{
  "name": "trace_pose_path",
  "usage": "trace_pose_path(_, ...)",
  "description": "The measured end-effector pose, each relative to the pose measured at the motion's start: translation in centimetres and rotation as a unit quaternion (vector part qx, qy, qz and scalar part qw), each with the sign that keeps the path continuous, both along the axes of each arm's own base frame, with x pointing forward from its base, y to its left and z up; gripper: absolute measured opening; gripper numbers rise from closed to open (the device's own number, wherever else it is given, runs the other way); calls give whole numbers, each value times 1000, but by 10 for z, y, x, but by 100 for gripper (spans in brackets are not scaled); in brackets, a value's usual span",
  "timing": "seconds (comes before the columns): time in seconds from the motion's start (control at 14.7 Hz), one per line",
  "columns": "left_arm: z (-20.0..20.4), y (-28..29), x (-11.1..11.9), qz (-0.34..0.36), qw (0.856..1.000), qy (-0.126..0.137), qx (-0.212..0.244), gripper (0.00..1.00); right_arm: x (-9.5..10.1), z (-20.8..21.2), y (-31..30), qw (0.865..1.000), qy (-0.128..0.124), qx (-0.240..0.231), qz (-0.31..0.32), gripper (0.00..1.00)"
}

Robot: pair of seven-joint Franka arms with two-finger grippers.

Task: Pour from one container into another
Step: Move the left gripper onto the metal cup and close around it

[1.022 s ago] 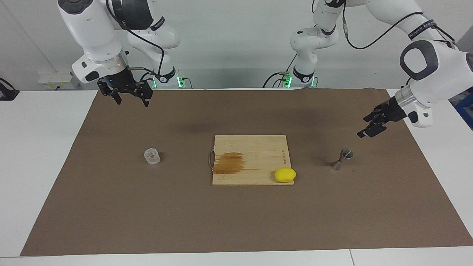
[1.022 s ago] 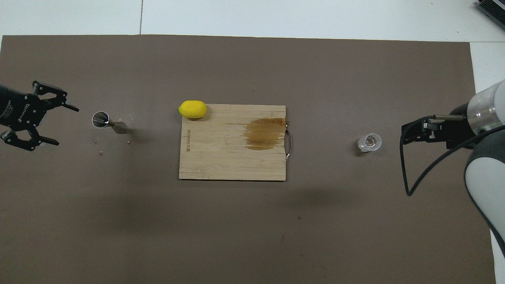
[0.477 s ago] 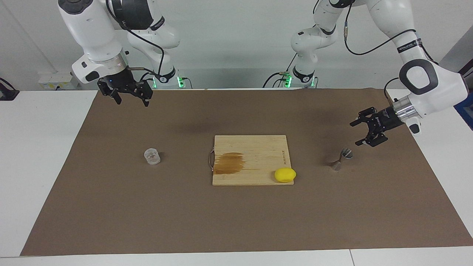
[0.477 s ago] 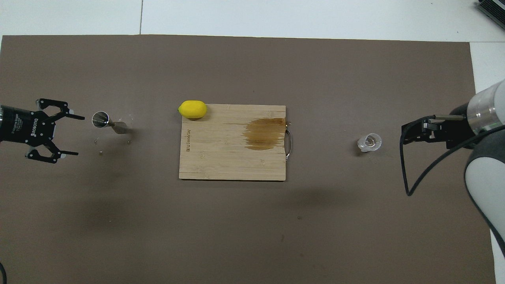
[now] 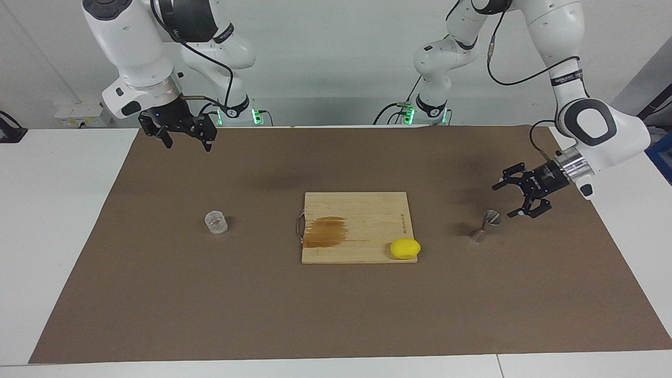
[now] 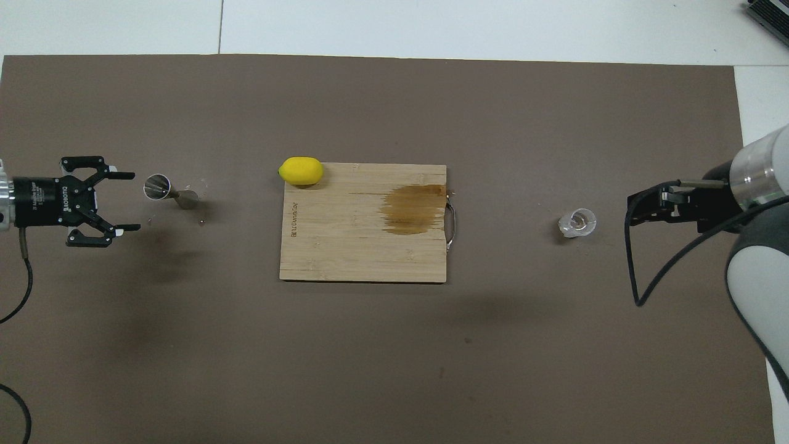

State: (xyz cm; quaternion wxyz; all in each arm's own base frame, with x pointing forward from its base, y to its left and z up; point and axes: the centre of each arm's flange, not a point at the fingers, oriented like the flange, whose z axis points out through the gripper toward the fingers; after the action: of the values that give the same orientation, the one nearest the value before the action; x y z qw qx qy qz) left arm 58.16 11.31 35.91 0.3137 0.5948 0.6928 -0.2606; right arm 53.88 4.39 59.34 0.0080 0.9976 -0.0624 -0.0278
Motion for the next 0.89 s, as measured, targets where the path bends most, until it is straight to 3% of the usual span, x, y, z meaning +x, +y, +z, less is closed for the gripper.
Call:
trace_pose_path(0.27, -19, -4, 0, 42, 999, 6, -33, 100, 0, 0, 0, 1000, 0, 0, 0, 100)
trace_pose_path(0.89, -26, -11, 0, 66, 996, 5, -52, 100, 0, 0, 0, 1000, 0, 0, 0, 100)
